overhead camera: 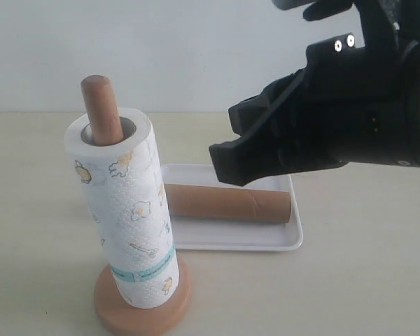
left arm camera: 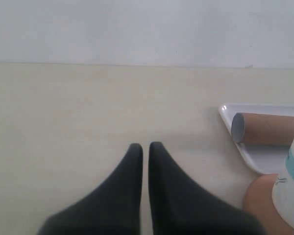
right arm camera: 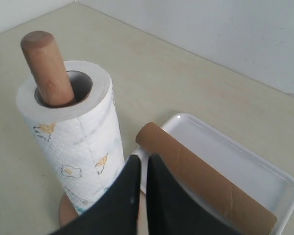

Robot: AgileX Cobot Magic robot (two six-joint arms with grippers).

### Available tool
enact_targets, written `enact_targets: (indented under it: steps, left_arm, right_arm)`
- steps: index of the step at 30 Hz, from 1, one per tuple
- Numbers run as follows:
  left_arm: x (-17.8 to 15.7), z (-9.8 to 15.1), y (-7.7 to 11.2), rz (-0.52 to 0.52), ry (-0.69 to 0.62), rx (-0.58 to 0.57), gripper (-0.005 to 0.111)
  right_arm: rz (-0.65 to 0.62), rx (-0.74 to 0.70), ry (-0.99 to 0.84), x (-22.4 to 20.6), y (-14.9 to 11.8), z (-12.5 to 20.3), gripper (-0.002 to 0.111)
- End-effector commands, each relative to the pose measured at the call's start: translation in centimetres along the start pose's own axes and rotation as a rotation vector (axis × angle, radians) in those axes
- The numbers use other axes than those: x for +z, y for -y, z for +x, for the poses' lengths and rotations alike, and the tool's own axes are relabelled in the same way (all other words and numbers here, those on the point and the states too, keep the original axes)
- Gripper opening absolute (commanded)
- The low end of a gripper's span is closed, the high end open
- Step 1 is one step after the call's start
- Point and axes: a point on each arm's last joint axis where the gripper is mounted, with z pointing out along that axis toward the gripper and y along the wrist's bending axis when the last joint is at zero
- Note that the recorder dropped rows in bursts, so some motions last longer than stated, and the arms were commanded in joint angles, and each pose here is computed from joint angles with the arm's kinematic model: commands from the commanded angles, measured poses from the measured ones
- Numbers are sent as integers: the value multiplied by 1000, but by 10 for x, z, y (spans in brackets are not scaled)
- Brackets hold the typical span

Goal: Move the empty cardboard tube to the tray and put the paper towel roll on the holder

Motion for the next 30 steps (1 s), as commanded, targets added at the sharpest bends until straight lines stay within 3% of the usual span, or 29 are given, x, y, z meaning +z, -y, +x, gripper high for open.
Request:
enact_targets:
  steps: [1, 10, 16, 23, 30]
  left_arm:
    - [0, 1, 0, -4, -1, 3, 4]
    - [0, 1, 0, -4, -1, 3, 4]
    - [0, 1, 0, -4, -1, 3, 4]
    - [0, 1, 0, -4, -1, 3, 4]
    - [0, 1, 0, -4, -1, 3, 4]
  right_arm:
    - [0, 5, 10, -3, 1, -2, 4]
    - [12, -36, 2, -3, 2, -1, 4]
    - [9, 20, -38, 0, 1, 10, 4]
    - [15, 22, -241, 13, 6, 89, 4]
    - [-181, 49, -191, 0, -1, 156, 4]
